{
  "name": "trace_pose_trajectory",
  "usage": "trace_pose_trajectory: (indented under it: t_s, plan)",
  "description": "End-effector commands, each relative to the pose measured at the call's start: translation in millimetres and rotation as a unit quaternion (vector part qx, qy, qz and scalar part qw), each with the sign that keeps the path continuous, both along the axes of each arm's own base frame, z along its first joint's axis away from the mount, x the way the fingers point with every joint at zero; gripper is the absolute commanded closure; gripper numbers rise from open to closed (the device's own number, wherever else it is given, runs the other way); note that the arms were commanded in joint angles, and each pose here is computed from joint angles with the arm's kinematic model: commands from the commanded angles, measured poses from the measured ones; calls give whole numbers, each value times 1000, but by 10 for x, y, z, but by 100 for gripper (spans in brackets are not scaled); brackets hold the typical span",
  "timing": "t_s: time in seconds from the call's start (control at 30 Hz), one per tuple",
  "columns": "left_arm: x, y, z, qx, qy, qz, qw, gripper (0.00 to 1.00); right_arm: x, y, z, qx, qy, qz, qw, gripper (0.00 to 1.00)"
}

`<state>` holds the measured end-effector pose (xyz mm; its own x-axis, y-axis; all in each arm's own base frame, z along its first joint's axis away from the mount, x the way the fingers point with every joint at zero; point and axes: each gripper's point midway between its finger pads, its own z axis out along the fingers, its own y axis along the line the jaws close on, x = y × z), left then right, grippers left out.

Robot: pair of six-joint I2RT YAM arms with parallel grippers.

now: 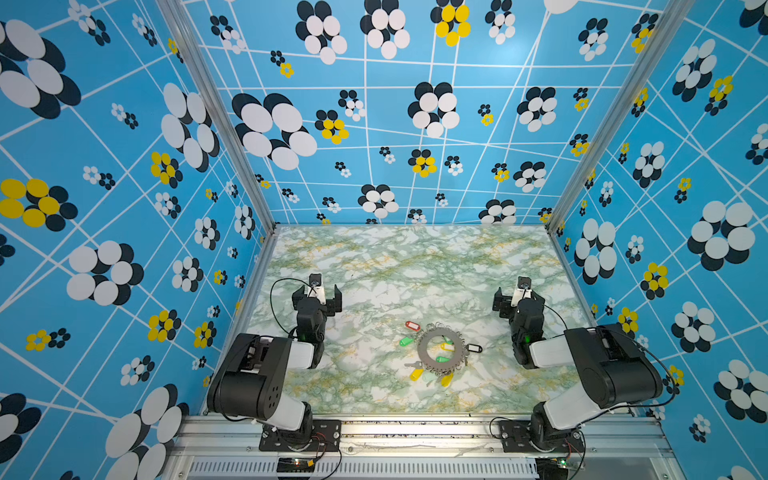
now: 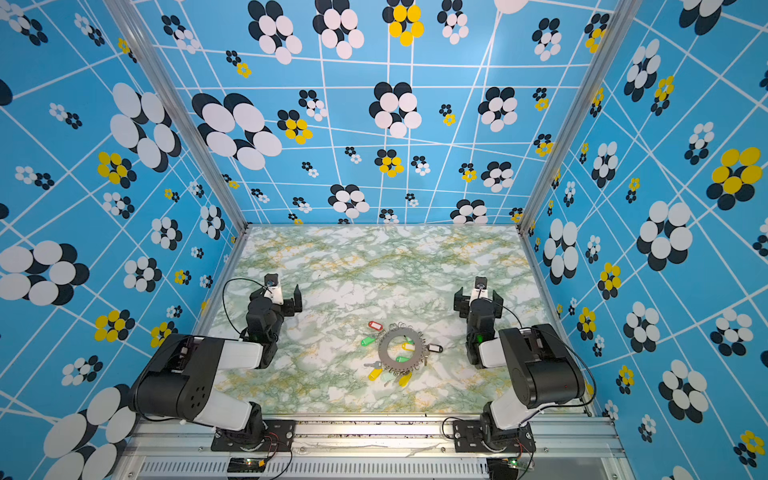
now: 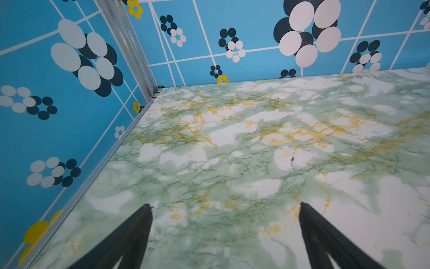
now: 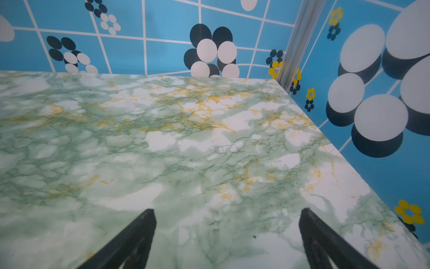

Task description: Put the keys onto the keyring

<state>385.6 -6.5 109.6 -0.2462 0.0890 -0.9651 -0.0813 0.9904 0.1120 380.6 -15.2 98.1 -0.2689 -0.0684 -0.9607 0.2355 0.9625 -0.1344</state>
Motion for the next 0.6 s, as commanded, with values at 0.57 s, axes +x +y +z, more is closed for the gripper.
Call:
trace_pose_trajectory:
  t_s: [0.57]
  plan:
    - [10,-1,-64,-12,0,-3,1000,1,22,-49,60,5,-10,-22,1000,1]
